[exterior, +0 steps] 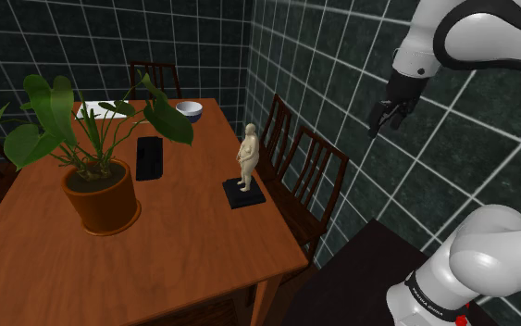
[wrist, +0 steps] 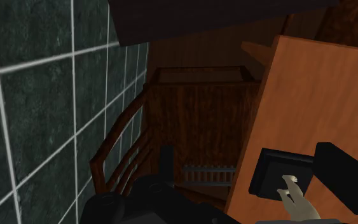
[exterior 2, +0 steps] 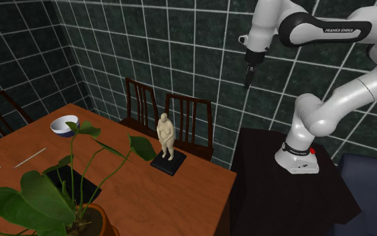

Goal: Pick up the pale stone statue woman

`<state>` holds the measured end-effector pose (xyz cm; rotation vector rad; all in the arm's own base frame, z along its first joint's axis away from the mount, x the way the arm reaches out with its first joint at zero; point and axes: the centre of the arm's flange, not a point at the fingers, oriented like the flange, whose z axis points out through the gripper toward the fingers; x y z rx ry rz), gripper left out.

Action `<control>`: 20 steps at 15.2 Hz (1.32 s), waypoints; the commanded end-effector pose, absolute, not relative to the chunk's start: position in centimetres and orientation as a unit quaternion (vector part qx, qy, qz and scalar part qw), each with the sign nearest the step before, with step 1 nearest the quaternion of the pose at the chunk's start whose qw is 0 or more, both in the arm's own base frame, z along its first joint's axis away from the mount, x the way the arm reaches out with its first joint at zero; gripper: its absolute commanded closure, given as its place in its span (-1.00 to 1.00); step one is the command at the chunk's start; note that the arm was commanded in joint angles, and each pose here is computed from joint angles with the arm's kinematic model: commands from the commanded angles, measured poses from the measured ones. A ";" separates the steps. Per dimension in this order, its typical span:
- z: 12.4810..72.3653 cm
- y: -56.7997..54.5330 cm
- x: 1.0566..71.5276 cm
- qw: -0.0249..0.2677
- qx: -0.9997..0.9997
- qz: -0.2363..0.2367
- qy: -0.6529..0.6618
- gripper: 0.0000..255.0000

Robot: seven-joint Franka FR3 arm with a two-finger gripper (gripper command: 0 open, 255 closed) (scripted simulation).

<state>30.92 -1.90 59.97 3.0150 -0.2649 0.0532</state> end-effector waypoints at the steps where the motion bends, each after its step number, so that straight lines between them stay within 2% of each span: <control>1: 60.0 -1.9 30.9 0.057 0.994 0.018 -0.087 -1.00; 20: 47.8 10.9 46.0 0.043 0.962 0.127 -0.236 -1.00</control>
